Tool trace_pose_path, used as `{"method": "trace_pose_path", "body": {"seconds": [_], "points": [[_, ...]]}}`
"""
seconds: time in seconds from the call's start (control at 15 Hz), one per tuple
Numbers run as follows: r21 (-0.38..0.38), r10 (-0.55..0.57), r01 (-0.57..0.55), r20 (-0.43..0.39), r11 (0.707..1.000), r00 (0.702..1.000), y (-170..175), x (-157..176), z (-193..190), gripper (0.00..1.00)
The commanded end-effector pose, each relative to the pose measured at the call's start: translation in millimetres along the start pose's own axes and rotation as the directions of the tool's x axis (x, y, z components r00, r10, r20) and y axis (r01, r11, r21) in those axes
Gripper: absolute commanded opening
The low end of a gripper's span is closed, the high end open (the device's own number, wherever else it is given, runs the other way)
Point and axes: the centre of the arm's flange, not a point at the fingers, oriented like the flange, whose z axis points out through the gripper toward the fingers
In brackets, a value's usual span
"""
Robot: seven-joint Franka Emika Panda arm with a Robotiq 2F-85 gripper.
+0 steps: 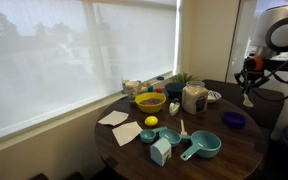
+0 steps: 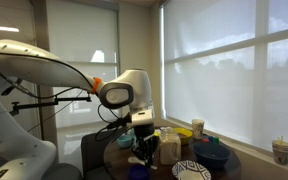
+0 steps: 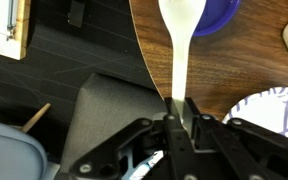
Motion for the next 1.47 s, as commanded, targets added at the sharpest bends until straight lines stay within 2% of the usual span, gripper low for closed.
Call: {"method": "trace_pose_path", "body": {"seconds": [0.0,0.4,0.53,0.67,0.73,1.0,1.07,1.4], "points": [[0.063,-0.036,0.038,-0.033,0.997,0.999,0,-4,27,0.03],[0.206,-0.134,0.148,-0.080,0.967,0.988,0,-10,46,0.03],[0.258,-0.159,0.173,-0.077,0.951,0.984,0,-13,48,0.03],[0.299,-0.151,0.155,-0.034,0.942,0.988,-1,-12,49,0.03],[0.241,-0.144,0.155,-0.061,0.958,0.988,-5,-11,47,0.12],[0.265,-0.145,0.150,-0.041,0.952,0.989,-4,-10,47,0.12],[0.266,-0.144,0.150,-0.041,0.952,0.989,-4,-10,47,0.03],[0.375,-0.203,0.185,0.008,0.908,0.979,8,1,53,0.03]]}}
